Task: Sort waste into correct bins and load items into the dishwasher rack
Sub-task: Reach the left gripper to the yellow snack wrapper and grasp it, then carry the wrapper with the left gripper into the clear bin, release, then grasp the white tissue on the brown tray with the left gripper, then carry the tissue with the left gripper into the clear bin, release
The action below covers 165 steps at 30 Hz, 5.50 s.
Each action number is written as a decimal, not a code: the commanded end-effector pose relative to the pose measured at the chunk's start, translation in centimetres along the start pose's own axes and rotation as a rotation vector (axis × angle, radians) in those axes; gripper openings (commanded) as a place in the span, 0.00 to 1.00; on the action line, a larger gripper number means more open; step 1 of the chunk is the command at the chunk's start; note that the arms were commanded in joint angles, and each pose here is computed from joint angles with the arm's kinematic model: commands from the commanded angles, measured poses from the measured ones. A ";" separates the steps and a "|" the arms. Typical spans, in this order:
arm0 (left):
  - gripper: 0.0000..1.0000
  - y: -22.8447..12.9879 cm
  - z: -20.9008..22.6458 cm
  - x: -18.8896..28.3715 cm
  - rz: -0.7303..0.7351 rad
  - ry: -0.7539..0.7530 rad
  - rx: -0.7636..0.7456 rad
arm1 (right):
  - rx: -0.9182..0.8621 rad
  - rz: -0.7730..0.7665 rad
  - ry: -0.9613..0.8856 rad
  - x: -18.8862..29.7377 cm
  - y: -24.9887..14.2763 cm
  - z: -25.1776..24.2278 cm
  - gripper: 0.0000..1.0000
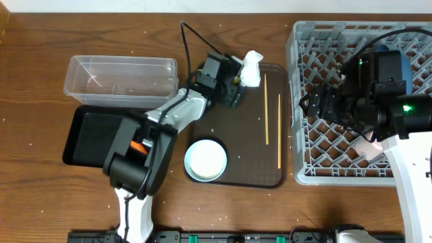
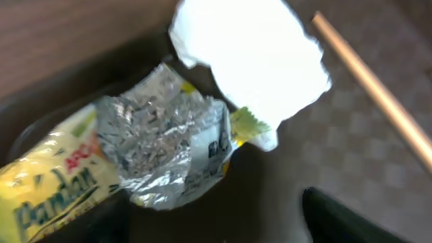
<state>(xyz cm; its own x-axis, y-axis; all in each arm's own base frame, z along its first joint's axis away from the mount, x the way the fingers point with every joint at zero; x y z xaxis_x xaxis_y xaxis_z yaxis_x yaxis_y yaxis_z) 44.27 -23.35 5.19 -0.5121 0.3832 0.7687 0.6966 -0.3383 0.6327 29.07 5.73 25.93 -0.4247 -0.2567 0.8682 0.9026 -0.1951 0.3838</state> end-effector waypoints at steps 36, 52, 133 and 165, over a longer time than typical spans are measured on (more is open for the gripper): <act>0.73 1.2 -1.3 3.8 0.005 -0.022 -0.069 | 0.013 0.068 -0.021 0.2 -1.4 -0.2 0.91; 0.06 0.7 -0.6 1.4 -0.002 0.074 -0.088 | 0.012 0.072 -0.023 0.2 -1.5 -0.2 0.91; 0.42 1.9 -4.6 -5.7 -0.251 -0.057 -0.109 | 0.004 0.105 -0.032 -0.1 -2.3 -0.5 0.92; 0.06 -0.5 14.3 18.6 -0.089 0.527 0.789 | 0.005 0.102 -0.031 -0.2 -2.2 -0.5 0.92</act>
<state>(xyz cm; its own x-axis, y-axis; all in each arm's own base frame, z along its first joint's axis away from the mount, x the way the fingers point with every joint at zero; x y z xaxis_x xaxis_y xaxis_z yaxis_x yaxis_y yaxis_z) 41.60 -6.92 19.00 -0.6453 -0.0252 0.7635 0.7398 0.2289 0.6327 27.10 5.54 24.89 -0.3318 -0.2479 0.9102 0.9385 -0.1843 0.2919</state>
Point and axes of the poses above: each gripper's point midway between its finger pads, its own x axis back along the fingers, its own z axis along the line the jaws close on, y = z × x, the point moved 3 cm from there along x, back along the fingers, and after that the axes turned 4 degrees about x, right-handed, at the moved point
